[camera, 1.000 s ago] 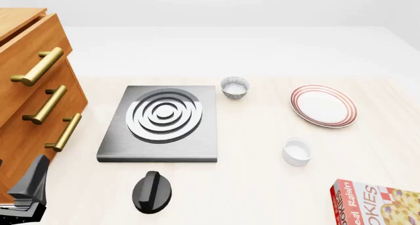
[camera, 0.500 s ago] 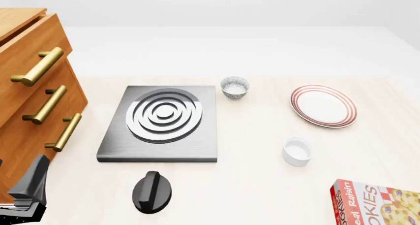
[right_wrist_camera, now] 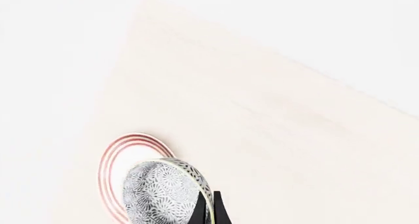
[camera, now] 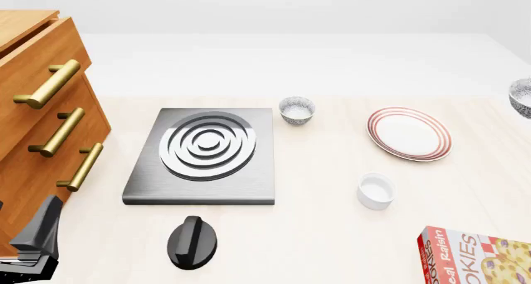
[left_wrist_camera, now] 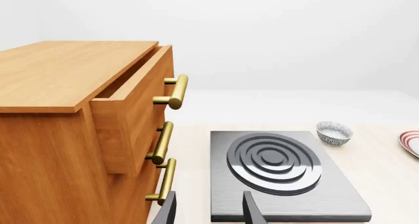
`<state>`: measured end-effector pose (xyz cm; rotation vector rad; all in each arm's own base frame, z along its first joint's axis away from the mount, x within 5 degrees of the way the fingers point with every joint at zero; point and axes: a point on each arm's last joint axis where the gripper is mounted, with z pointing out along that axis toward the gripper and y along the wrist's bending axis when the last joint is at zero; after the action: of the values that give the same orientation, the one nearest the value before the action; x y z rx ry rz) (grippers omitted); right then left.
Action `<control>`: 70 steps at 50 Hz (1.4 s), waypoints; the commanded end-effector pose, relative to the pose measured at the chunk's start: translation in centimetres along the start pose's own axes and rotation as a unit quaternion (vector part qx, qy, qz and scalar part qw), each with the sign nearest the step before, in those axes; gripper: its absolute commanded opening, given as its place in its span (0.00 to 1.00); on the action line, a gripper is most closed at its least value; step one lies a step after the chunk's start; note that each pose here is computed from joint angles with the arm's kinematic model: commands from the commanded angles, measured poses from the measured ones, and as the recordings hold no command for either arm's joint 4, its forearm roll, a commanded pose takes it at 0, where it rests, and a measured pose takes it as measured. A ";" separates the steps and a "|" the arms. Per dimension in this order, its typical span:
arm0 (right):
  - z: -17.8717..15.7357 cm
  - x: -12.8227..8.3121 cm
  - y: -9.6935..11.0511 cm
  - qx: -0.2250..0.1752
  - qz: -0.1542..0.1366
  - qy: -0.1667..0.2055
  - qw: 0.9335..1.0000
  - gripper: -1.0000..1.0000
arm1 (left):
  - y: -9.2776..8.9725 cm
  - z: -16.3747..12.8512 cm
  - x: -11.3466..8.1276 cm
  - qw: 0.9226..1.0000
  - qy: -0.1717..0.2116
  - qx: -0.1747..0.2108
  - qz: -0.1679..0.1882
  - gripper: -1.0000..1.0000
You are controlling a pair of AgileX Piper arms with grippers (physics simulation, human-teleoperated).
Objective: Pick the akita bowl next to the cookies box and place it on the plate.
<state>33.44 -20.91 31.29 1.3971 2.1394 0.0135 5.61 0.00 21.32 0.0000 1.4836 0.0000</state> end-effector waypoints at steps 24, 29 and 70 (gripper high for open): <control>3.8 8.9 4.4 -0.057 0.051 0.033 0.997 0.00 | 0.0 0.0 0.0 1.000 0.000 0.000 0.000 1.00; 4.9 8.7 4.7 -0.058 0.052 0.032 0.996 0.00 | 0.0 0.0 0.0 1.000 0.000 0.000 0.000 1.00; 11.9 9.4 10.4 -0.074 0.018 0.046 0.996 0.00 | 0.0 0.0 0.0 1.000 0.000 0.000 0.000 1.00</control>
<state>43.40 -12.44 21.25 1.3911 2.1353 0.2339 5.61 0.00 21.32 0.0000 1.4836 0.0000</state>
